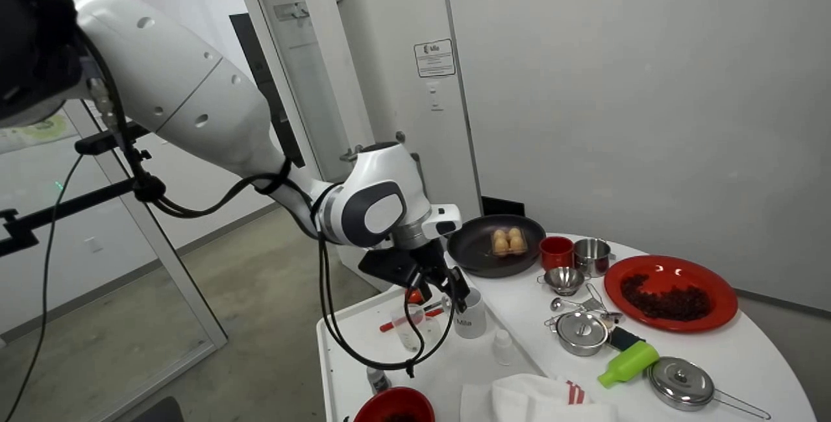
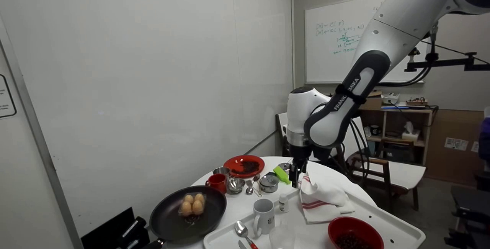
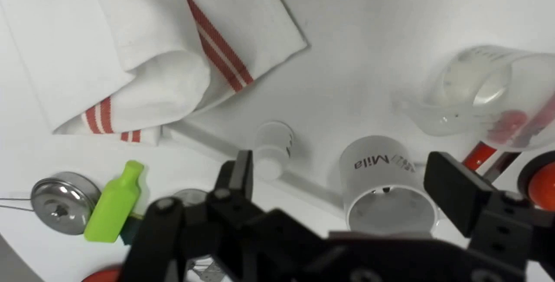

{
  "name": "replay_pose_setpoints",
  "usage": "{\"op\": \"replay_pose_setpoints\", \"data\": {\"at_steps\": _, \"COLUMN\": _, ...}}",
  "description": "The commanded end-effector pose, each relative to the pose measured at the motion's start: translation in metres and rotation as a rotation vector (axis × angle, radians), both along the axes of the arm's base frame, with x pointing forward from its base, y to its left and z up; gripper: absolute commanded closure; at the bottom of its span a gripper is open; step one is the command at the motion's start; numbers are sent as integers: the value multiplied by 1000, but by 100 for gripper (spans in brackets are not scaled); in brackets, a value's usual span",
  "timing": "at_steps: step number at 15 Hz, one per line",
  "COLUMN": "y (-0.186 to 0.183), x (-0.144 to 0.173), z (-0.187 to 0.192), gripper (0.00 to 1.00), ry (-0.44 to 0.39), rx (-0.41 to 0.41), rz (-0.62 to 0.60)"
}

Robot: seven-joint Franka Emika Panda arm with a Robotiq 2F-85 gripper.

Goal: Put the mug on the left side of the sharpie

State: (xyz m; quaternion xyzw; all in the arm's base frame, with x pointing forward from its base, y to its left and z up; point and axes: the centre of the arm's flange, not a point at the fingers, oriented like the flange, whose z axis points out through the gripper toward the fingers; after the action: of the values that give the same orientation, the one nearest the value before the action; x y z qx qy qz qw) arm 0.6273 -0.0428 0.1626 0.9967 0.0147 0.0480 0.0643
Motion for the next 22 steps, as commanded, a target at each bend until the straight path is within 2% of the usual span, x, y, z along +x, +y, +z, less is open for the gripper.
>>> {"op": "replay_pose_setpoints", "data": {"at_steps": 1, "y": 7, "x": 13, "z": 15, "gripper": 0, "ry": -54, "rx": -10, "rz": -55}}
{"op": "replay_pose_setpoints", "data": {"at_steps": 7, "y": 5, "x": 51, "z": 17, "gripper": 1, "ry": -24, "rx": -35, "rz": -95}}
{"op": "replay_pose_setpoints", "data": {"at_steps": 8, "y": 6, "x": 28, "z": 19, "gripper": 0, "ry": -37, "rx": -22, "rz": -69}}
{"op": "replay_pose_setpoints", "data": {"at_steps": 12, "y": 5, "x": 29, "z": 17, "gripper": 0, "ry": -33, "rx": -23, "rz": -70}}
{"op": "replay_pose_setpoints", "data": {"at_steps": 13, "y": 5, "x": 19, "z": 14, "gripper": 0, "ry": -27, "rx": -33, "rz": -74}}
{"op": "replay_pose_setpoints", "data": {"at_steps": 14, "y": 1, "x": 18, "z": 0, "gripper": 0, "ry": 2, "rx": -46, "rz": -91}}
{"op": "replay_pose_setpoints", "data": {"at_steps": 15, "y": -2, "x": 18, "z": -8, "gripper": 0, "ry": 5, "rx": -66, "rz": -111}}
{"op": "replay_pose_setpoints", "data": {"at_steps": 17, "y": -13, "x": 18, "z": -16, "gripper": 0, "ry": -44, "rx": -161, "rz": -167}}
{"op": "replay_pose_setpoints", "data": {"at_steps": 22, "y": -33, "x": 34, "z": -35, "gripper": 0, "ry": -11, "rx": -155, "rz": -207}}
